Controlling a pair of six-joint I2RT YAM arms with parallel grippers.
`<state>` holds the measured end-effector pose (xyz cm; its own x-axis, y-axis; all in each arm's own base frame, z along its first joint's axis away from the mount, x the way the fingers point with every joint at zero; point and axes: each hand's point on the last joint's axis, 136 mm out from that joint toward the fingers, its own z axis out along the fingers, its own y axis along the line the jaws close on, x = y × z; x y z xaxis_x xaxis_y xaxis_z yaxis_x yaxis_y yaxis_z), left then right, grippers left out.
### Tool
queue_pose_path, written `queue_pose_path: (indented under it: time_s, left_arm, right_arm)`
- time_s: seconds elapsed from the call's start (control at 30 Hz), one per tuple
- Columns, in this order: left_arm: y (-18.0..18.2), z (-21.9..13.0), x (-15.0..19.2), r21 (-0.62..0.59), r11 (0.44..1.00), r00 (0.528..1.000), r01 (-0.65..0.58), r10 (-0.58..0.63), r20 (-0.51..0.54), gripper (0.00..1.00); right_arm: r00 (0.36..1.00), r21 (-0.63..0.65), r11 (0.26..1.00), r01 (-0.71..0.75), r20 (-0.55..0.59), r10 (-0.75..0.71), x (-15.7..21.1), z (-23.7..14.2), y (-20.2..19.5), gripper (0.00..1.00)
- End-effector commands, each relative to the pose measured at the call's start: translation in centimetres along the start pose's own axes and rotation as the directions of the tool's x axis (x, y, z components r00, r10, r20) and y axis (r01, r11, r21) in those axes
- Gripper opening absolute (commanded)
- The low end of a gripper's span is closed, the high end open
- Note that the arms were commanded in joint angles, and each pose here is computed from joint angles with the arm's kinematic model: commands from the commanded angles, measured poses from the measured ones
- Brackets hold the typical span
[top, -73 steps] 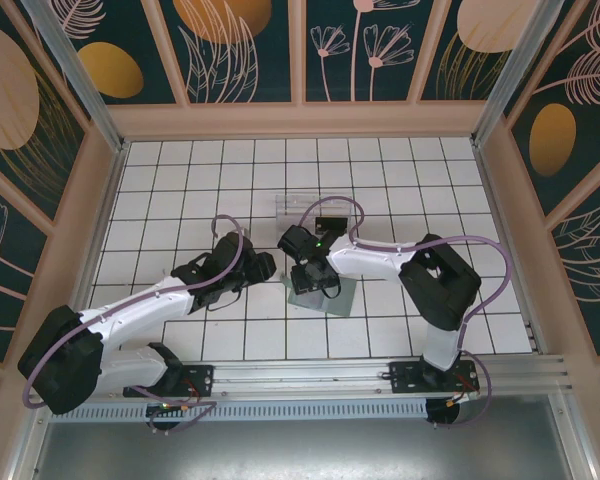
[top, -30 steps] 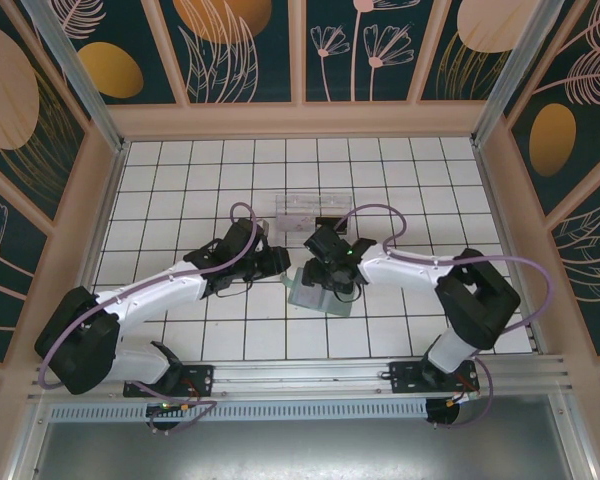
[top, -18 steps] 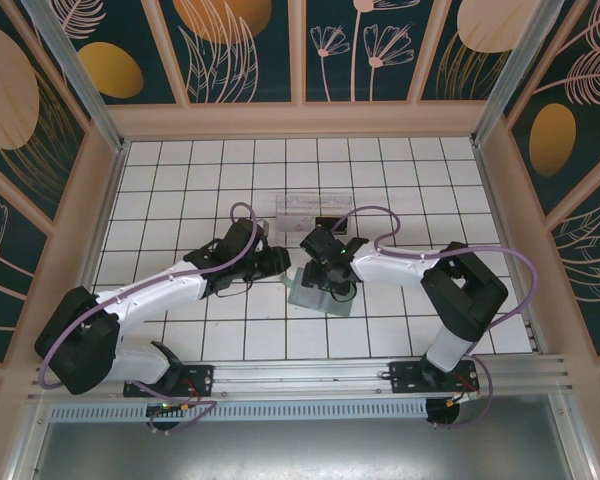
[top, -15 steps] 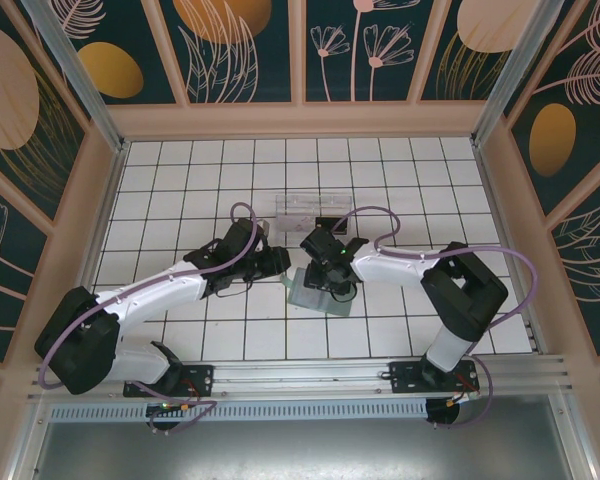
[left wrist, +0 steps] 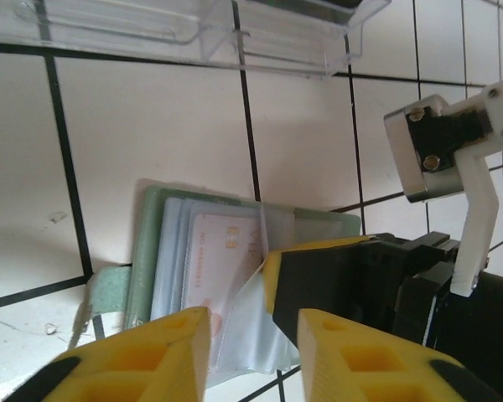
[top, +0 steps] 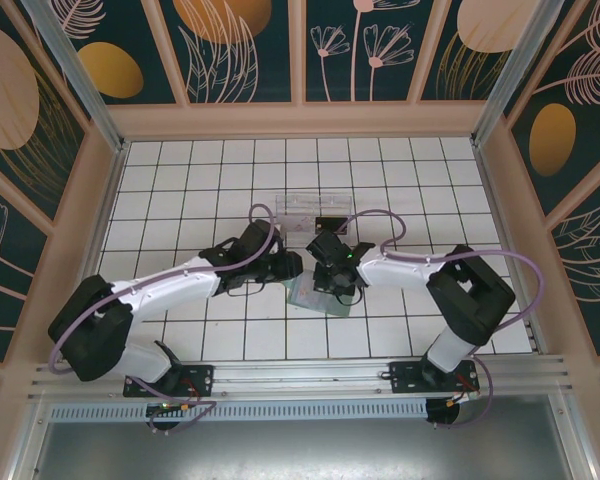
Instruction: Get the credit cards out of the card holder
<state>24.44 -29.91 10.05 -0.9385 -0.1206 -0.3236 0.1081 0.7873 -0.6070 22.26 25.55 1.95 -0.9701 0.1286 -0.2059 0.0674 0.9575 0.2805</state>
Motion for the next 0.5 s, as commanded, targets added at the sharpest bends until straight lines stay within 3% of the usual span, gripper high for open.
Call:
queue_pose_path:
  time_s: [0.0, 0.27, 0.47]
  left_arm:
    - [-0.1, 0.8, 0.9, -0.019, 1.000, 0.999, 0.002, -0.003, -0.054, 0.26]
    - [0.2, 2.6, 2.8, -0.033, 0.999, 0.990, 0.009, -0.013, -0.144, 0.15]
    - [1.3, 3.6, 3.5, -0.068, 0.998, 0.984, -0.011, -0.001, -0.178, 0.08]
  right_arm:
    - [1.000, -0.008, 1.000, 0.019, 0.024, -0.019, -0.1, -0.3, -0.6, 0.12]
    - [0.991, -0.156, 0.987, 0.033, 0.135, -0.012, -1.3, -2.4, 1.0, 0.12]
    - [0.989, -0.268, 0.961, 0.063, 0.144, -0.024, -1.1, -3.2, 2.0, 0.12]
